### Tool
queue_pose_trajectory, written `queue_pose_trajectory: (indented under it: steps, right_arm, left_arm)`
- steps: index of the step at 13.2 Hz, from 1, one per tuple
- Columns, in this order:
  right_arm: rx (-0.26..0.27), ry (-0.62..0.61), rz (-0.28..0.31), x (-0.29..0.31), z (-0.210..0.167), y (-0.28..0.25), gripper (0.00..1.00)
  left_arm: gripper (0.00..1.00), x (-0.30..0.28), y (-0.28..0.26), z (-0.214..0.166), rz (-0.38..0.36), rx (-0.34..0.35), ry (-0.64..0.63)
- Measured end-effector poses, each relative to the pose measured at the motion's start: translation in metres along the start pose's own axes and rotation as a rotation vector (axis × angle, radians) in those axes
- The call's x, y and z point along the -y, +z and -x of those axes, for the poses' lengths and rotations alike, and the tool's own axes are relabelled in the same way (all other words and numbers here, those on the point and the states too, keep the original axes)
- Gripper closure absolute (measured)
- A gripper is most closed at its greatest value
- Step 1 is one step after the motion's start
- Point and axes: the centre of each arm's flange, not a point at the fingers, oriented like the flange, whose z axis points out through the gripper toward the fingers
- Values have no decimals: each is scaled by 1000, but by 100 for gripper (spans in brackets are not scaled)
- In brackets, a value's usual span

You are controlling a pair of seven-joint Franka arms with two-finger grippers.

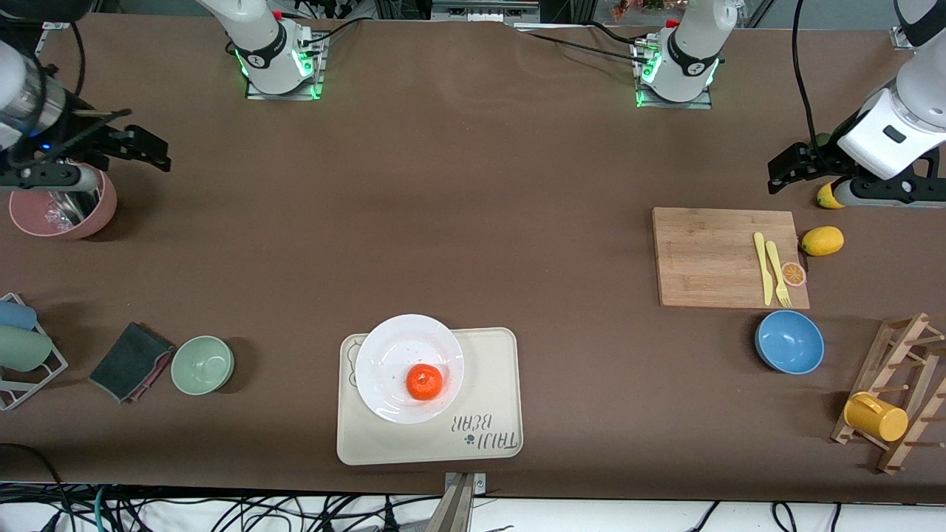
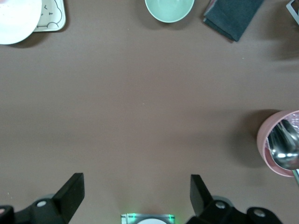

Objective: Place orange and plate with both arms

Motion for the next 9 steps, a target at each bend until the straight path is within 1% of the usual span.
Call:
queue_pose_trajectory:
  steps: [3, 9]
  right_arm:
    - [21, 5, -1, -6, 4, -7, 0]
    - [53, 11, 3, -8, -4, 6, 0]
  left_arm:
    - [0, 0, 0, 0, 0, 0, 0]
    - [0, 0, 0, 0, 0, 0, 0]
